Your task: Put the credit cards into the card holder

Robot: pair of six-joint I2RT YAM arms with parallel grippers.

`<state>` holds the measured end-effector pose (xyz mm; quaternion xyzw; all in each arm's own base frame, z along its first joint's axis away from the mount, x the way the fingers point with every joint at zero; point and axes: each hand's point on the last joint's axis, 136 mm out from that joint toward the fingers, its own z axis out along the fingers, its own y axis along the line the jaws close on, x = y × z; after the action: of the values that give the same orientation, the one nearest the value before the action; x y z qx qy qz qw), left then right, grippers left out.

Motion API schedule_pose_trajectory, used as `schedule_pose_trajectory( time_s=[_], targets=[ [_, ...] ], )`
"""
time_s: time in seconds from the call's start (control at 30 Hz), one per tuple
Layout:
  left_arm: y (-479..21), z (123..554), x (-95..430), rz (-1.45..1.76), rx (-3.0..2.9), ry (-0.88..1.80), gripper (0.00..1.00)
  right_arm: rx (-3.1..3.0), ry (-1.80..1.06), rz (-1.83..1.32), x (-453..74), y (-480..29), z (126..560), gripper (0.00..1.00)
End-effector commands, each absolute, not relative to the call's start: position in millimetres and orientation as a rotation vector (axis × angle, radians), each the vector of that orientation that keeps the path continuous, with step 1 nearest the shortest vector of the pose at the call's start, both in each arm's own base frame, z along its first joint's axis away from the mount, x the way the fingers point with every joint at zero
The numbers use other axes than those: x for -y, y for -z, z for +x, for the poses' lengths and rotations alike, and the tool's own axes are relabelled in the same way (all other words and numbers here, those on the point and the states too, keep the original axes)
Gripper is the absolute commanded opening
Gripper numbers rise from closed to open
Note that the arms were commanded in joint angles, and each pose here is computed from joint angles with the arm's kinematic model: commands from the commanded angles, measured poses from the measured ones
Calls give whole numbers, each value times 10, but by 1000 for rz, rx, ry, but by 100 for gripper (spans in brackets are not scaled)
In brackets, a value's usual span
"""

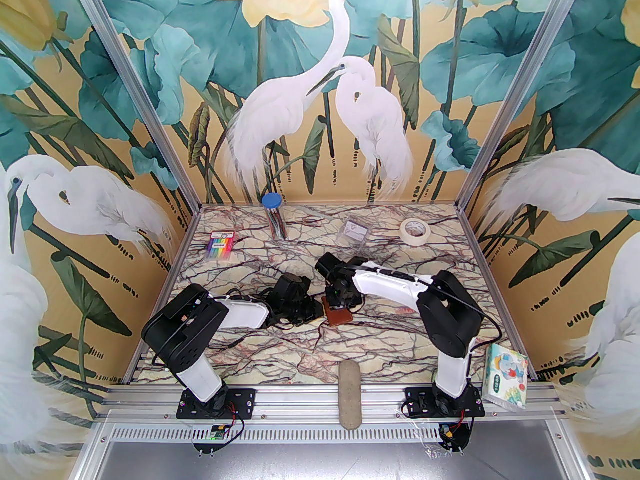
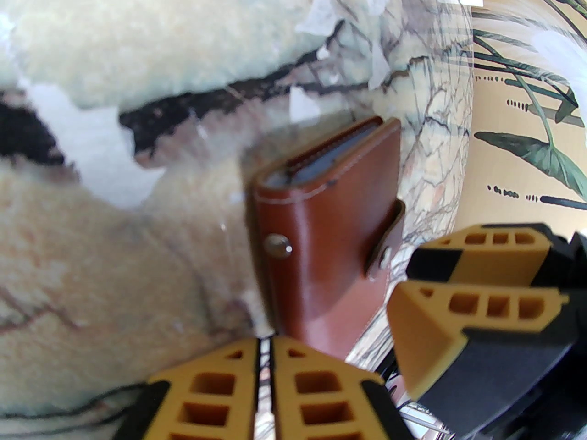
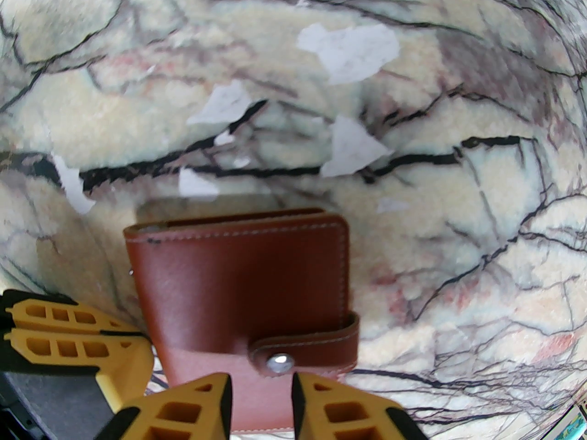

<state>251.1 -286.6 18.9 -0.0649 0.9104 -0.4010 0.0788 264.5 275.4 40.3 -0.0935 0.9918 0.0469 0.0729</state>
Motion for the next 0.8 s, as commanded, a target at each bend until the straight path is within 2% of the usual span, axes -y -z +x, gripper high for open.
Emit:
schedule_pose_trajectory(
  time_s=[0.0,0.77],
  targets=[
    [-71,2490,2819,-220,-2747,1153,14,-2989,-110,-304,-2742,-355,2627,30],
    [-111,2524,2845,-230,-2733,1168,16,-3014,-66,-320,-2759,-160,2687,30]
  ],
)
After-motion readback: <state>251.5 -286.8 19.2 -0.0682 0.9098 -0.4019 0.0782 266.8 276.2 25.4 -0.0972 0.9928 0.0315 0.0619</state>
